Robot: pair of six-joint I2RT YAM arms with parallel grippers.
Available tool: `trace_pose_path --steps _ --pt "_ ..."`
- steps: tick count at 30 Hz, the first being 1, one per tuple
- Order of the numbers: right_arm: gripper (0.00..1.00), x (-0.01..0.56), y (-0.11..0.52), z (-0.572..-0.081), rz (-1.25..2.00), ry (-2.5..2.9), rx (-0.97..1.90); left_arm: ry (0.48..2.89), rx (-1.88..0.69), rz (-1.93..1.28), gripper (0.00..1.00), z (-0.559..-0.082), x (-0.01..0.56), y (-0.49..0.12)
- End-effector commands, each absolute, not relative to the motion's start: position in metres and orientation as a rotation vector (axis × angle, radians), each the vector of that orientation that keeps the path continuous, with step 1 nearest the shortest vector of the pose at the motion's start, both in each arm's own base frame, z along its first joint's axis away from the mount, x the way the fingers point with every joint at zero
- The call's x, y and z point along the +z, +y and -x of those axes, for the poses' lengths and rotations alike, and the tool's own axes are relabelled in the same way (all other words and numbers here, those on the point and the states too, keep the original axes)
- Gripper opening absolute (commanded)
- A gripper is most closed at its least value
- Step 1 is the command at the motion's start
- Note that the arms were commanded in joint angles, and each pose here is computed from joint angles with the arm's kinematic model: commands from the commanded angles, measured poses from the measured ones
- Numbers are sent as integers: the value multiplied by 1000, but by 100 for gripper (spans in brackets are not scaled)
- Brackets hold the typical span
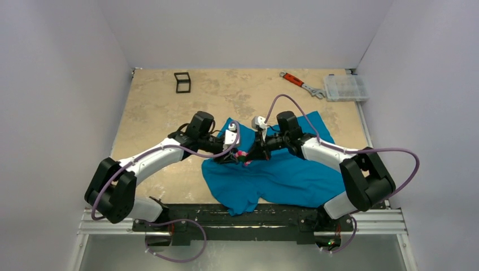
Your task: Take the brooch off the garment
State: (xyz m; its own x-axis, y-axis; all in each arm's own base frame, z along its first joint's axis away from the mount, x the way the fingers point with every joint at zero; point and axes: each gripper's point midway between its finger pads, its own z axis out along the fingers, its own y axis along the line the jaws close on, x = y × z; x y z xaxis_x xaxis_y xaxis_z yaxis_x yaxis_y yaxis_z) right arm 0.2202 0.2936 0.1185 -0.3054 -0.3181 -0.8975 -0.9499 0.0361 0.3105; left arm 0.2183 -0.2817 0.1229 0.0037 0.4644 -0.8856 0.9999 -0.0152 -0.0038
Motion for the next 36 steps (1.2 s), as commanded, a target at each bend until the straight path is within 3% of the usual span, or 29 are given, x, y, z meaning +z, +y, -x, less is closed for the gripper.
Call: trace_pose_path --steps 1,5,9,14,19,23,28,31,34,36 --pt "0 142 301 -224 1333 1585 1281 1461 -1005 -1556 31 -223 148 -298" --pt "3 142 301 -225 1334 1587 1275 1532 -1058 -1521 9 -224 148 -302" --pt "12 142 302 -226 1327 1594 1279 1621 -1106 -1486 2 -225 146 -304" --pt "29 143 304 -229 1303 1608 1288 1742 -1142 -1424 0 -230 147 -307" --pt "31 140 306 -232 1274 1642 1294 1812 -1140 -1398 0 -235 145 -307" --pt "27 138 309 -233 1267 1656 1288 1840 -1130 -1383 0 -239 146 -308" --pt "47 138 311 -231 1251 1681 1314 1871 -1114 -1356 0 -245 145 -309" --pt "47 137 310 -230 1245 1693 1322 1874 -1107 -1354 0 -246 144 -309" --pt "30 135 309 -226 1247 1697 1340 1866 -1097 -1359 0 -246 143 -308" --pt "29 136 309 -225 1249 1696 1347 1860 -1093 -1367 0 -244 143 -307"
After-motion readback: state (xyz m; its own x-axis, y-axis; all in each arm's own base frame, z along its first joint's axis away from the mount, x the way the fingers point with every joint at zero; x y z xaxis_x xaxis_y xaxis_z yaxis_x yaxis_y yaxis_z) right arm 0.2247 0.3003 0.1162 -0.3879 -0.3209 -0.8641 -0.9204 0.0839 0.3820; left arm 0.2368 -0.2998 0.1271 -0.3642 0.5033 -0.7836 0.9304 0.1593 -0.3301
